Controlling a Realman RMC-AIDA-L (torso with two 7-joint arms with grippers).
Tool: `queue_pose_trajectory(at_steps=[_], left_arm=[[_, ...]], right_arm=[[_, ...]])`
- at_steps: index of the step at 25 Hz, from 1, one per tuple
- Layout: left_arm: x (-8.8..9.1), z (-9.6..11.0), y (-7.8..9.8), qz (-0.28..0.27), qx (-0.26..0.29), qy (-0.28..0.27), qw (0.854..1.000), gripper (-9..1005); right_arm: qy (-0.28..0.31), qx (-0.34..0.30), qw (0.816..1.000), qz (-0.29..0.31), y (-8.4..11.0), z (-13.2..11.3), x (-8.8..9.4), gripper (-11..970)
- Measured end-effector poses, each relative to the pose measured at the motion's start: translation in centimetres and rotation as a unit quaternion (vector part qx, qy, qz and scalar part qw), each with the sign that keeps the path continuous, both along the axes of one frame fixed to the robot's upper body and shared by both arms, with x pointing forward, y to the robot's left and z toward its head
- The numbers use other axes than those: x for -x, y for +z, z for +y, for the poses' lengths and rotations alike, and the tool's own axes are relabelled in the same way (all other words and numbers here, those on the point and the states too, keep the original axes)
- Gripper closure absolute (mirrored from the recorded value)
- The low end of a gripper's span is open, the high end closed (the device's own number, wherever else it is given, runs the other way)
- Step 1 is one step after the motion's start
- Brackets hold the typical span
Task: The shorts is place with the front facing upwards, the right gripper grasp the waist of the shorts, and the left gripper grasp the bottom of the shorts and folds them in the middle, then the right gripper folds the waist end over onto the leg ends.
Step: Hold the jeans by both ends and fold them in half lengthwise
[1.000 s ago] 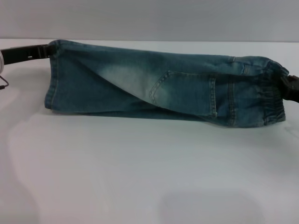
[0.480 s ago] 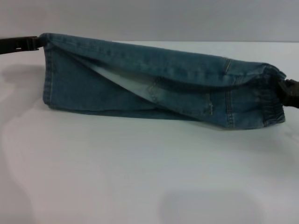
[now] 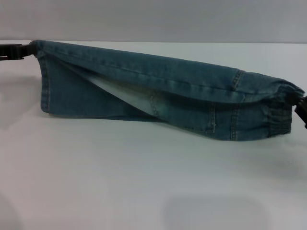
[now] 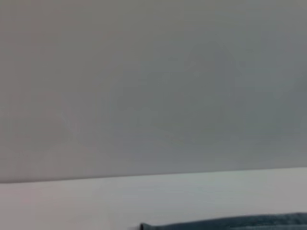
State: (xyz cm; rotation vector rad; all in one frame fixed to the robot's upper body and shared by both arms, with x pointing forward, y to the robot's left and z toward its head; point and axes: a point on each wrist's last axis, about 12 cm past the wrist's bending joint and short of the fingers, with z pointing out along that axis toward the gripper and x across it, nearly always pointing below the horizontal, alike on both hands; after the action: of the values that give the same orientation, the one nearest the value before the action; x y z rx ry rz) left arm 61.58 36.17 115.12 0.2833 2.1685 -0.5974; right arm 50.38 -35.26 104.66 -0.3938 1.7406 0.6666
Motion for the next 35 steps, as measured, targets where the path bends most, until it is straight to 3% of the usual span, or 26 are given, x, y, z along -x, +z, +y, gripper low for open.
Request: queue_pose_trajectory(at_steps=[8, 17, 26, 35], left_arm=[[1.6, 0.8, 1.1, 0.010, 0.040, -0.043, 0.998, 964], [3.8, 2.5, 2.4, 0.043, 0.098, -0.087, 0.990, 964], [5.6, 5.4, 2.4, 0.073, 0.100, -0.057, 0.991, 964], [5.6, 5.4, 2.4, 0.078, 0.104, -0.054, 0.990, 963]], right_arm=[[0.045, -0.001, 0.999, -0.012, 1.1, -1.8, 1.9, 956], [0.117, 0.028, 0.992, 0.026, 1.1, -2.2, 2.8, 957], [0.133, 0.040, 0.990, 0.038, 1.7, -3.7, 3.4, 957], [0.140, 0.051, 0.988, 0.043, 2.1, -4.1, 3.1, 956]])
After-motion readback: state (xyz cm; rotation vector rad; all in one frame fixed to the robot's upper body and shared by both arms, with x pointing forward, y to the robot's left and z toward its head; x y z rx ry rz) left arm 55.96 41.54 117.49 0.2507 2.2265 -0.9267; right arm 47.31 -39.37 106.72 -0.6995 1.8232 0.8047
